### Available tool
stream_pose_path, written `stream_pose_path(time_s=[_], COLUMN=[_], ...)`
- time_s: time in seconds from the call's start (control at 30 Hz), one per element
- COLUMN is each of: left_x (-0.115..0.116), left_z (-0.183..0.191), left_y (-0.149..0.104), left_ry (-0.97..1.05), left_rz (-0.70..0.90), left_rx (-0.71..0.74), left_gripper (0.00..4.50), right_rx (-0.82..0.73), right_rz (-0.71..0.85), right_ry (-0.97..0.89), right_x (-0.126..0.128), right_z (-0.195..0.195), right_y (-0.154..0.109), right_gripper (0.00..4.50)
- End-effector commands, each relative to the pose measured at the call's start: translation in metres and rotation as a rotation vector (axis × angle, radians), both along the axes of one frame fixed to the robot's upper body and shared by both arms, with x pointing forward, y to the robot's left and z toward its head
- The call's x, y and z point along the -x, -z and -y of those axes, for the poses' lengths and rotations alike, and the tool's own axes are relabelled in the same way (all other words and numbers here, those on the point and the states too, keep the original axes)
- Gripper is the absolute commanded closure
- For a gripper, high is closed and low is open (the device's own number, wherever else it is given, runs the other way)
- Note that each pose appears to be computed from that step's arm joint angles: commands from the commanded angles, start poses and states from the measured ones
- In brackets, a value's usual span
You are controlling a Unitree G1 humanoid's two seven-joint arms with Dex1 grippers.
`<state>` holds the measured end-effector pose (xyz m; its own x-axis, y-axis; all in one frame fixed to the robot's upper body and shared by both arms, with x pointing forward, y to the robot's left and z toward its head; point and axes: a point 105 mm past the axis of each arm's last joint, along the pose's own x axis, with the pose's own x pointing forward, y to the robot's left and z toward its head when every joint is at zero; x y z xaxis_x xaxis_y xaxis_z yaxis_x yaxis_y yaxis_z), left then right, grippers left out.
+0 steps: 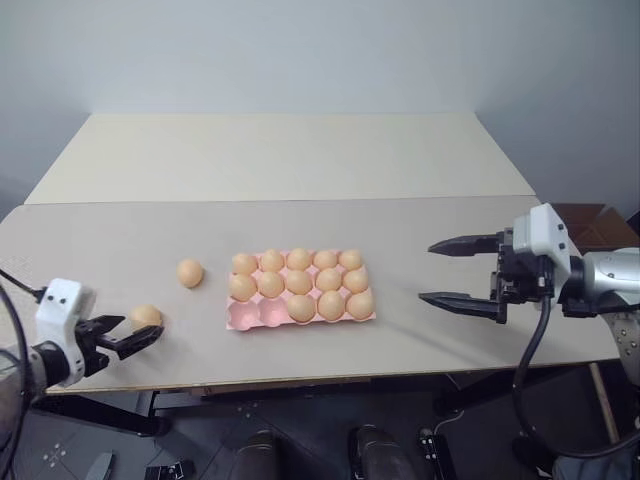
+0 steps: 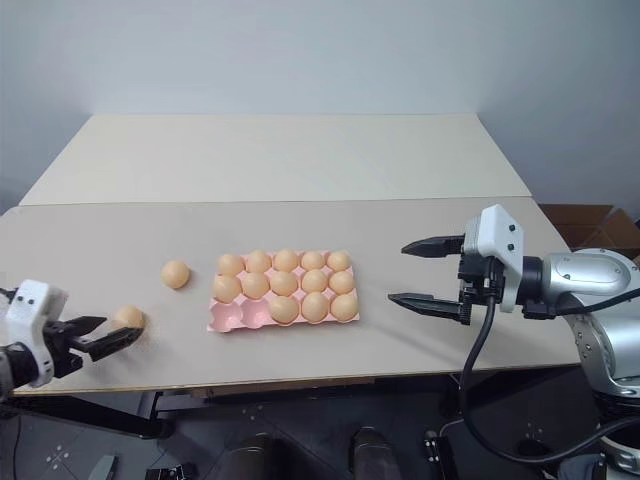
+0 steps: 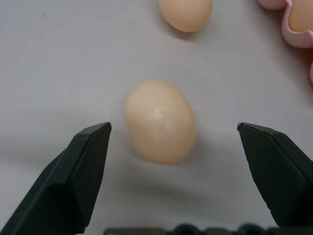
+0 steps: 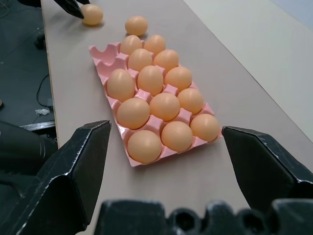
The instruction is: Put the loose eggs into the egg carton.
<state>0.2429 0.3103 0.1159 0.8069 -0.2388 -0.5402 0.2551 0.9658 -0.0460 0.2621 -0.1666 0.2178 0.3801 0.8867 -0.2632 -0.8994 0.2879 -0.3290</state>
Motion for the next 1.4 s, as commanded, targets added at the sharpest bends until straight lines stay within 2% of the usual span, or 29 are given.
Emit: stream_pose_path(time_s=[0.03,0.13,0.27,0.3,0.37,0.47,0.57,0.67,0.8,0.93,1.2,1.4], left_x=[-0.007,-0.015,-0.023,-0.024,-0.025,-0.02,-0.012,-0.005,-0.007,-0.015,-0.03,-0.043], left_z=[-0.005,-0.004,-0.001,0.0,0.003,0.01,0.025,0.054,0.101,0.138,0.166,0.169], left_y=[0.01,0.012,0.011,0.01,0.005,-0.006,-0.026,-0.049,-0.06,-0.052,-0.021,-0.026], left_ry=[-0.057,-0.057,-0.031,-0.02,0.011,0.114,0.305,0.538,0.751,0.865,0.908,0.864], left_rz=[-0.046,-0.033,-0.027,-0.023,-0.01,0.02,0.103,0.199,0.231,0.239,0.169,0.198], left_rx=[-0.019,-0.028,-0.02,-0.022,-0.027,-0.051,-0.067,-0.01,0.067,0.093,0.06,0.04], left_gripper=[0.18,0.94,2.32,2.58,2.82,2.83,2.83,2.83,2.83,2.83,2.83,0.88], right_rx=[-0.01,-0.013,-0.013,-0.017,-0.02,-0.023,-0.032,-0.037,-0.045,-0.04,-0.052,-0.064], right_rz=[0.066,0.069,0.07,0.071,0.074,0.077,0.076,0.072,0.077,0.103,0.127,0.139], right_ry=[-0.026,-0.019,-0.007,-0.003,0.003,0.012,0.016,0.011,0.009,0.025,0.025,0.028], right_x=[0.007,0.007,0.007,0.008,0.008,0.01,0.013,0.013,0.012,0.012,0.017,0.02], right_z=[-0.003,-0.003,-0.002,-0.002,-0.002,-0.002,-0.003,-0.007,-0.012,-0.016,-0.023,-0.024], right_y=[-0.015,-0.016,-0.016,-0.017,-0.017,-0.017,-0.016,-0.013,-0.012,-0.012,-0.014,-0.017], right_gripper=[0.21,0.19,0.19,0.19,0.19,0.19,0.19,0.19,0.19,0.19,0.19,0.19])
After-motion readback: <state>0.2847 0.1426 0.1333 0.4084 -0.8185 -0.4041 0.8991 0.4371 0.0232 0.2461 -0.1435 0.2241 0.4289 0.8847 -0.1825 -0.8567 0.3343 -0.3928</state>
